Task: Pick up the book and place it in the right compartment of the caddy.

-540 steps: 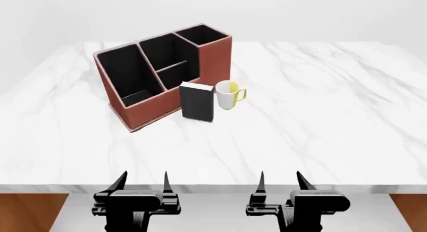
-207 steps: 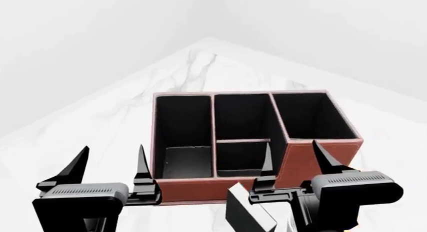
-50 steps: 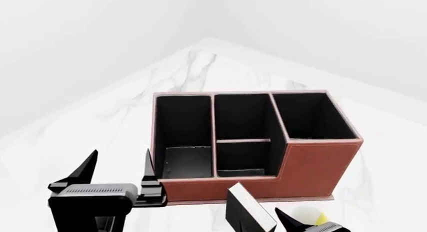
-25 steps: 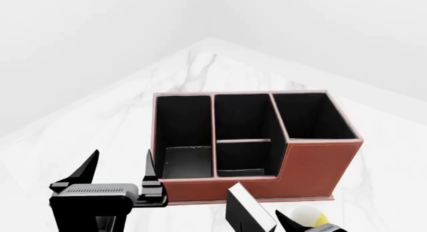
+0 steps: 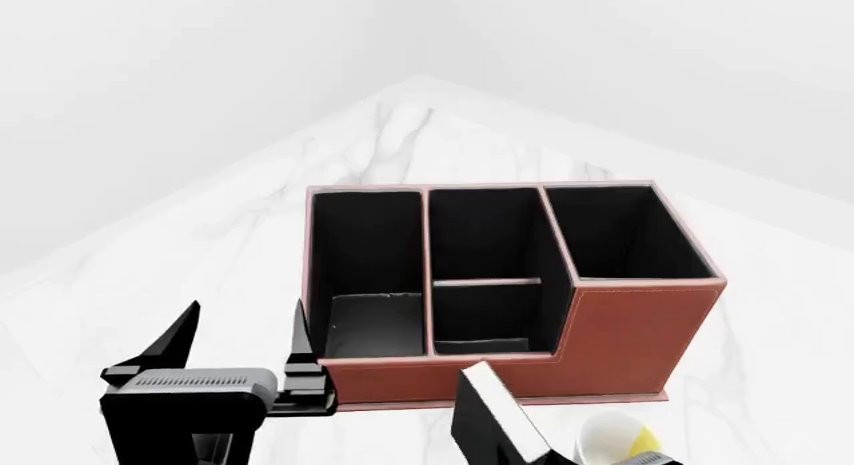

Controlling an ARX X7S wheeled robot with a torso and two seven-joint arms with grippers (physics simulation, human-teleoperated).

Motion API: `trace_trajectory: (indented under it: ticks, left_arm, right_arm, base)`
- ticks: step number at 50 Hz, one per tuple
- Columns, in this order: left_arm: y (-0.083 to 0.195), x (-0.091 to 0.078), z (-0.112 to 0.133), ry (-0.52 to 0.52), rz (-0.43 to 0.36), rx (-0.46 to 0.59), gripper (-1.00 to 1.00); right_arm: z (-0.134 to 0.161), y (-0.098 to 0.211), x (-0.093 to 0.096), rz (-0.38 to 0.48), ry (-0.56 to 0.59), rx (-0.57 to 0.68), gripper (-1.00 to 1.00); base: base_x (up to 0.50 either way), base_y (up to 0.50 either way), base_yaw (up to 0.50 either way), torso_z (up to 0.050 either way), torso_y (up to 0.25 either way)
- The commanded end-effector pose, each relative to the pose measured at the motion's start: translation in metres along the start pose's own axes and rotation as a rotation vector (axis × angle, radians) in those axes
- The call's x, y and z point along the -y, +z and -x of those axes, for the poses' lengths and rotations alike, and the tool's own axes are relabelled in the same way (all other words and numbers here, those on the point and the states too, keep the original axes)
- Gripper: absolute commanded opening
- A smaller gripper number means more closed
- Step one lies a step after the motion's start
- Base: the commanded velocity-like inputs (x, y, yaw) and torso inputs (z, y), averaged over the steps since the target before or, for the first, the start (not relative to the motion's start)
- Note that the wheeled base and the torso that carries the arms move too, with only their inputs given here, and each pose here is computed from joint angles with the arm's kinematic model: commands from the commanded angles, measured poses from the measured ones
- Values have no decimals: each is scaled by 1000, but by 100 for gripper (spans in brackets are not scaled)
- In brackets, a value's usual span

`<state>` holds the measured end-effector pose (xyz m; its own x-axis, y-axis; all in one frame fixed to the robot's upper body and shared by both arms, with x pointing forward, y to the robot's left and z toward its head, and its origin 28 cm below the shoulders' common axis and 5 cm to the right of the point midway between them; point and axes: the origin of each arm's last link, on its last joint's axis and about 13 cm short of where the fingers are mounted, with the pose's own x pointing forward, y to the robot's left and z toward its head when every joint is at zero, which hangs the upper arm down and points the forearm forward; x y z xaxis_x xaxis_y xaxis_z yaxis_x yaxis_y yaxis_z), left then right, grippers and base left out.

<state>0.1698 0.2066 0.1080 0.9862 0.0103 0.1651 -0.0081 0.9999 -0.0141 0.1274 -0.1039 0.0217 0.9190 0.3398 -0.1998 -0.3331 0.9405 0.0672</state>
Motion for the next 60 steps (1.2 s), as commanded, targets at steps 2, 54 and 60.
trace_trajectory:
  ticks: [2,54,60]
  left_arm:
    - [0,0,0,0,1,-2,100]
    - [3,-1,1,5,12,6,100]
    - [2,-2,0,4,14,3,100]
  right_arm:
    - [0,1,-1,1,13,7,-100]
    - [17,109,4,141,-6,215,-100]
    - [14,129,7,163,-12,235,-100]
  base:
    - [0,0,0,0,0]
    - [0,0,0,0,1]
    - [0,0,0,0,2]
